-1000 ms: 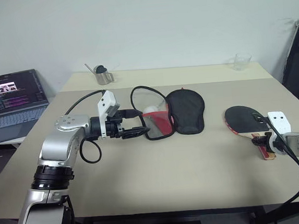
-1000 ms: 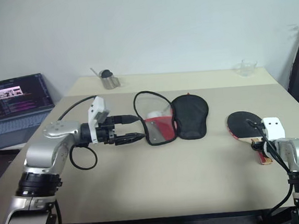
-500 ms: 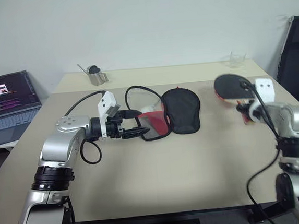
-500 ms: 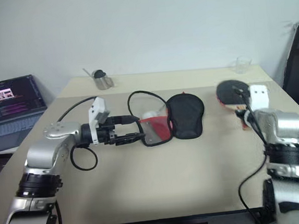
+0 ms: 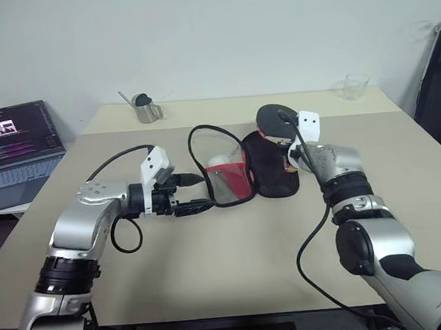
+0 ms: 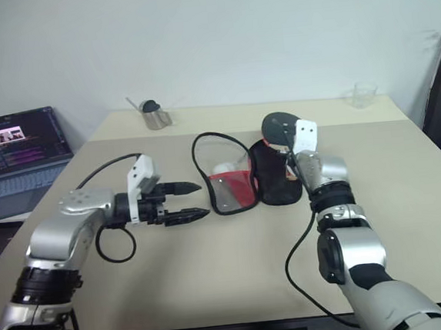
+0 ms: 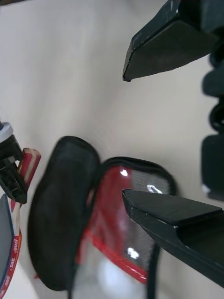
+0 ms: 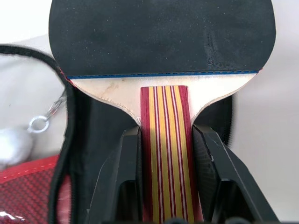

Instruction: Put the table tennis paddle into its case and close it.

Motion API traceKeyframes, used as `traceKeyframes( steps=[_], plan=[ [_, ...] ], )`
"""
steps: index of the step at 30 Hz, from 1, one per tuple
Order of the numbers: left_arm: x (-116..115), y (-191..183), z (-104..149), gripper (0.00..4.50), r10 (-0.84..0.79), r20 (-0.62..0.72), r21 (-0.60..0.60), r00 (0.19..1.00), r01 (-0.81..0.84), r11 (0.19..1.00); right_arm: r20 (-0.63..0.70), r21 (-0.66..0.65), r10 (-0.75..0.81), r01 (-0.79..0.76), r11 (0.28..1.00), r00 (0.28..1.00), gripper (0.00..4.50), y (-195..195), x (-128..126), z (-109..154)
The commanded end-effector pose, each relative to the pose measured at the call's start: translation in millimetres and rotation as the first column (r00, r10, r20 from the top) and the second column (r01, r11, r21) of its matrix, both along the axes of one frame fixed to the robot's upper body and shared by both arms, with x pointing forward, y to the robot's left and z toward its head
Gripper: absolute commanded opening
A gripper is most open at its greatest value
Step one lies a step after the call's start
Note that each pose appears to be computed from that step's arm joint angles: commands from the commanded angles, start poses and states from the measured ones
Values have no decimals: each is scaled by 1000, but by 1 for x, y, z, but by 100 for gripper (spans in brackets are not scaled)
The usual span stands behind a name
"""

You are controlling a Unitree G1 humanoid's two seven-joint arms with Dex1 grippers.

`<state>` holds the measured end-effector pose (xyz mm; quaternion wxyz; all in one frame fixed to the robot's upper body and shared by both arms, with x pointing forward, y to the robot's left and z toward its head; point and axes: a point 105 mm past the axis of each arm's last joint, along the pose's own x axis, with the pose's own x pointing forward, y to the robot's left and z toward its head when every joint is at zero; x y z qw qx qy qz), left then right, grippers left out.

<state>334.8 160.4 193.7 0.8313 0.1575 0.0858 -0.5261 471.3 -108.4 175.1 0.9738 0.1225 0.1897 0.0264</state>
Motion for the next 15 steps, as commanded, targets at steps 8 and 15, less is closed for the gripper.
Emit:
traceKeyframes(
  steps=[8, 15],
  plan=[
    [-3, 34, 18, 403, 197, 86, -67, 977, -191, 979, 51, 25, 3, -4, 1000, 999, 109, 16, 9, 10],
    [-10, 37, 16, 403, 219, 77, -68, 973, -214, 975, 53, 43, 63, -66, 997, 997, 109, 43, 5, 17]
  ],
)
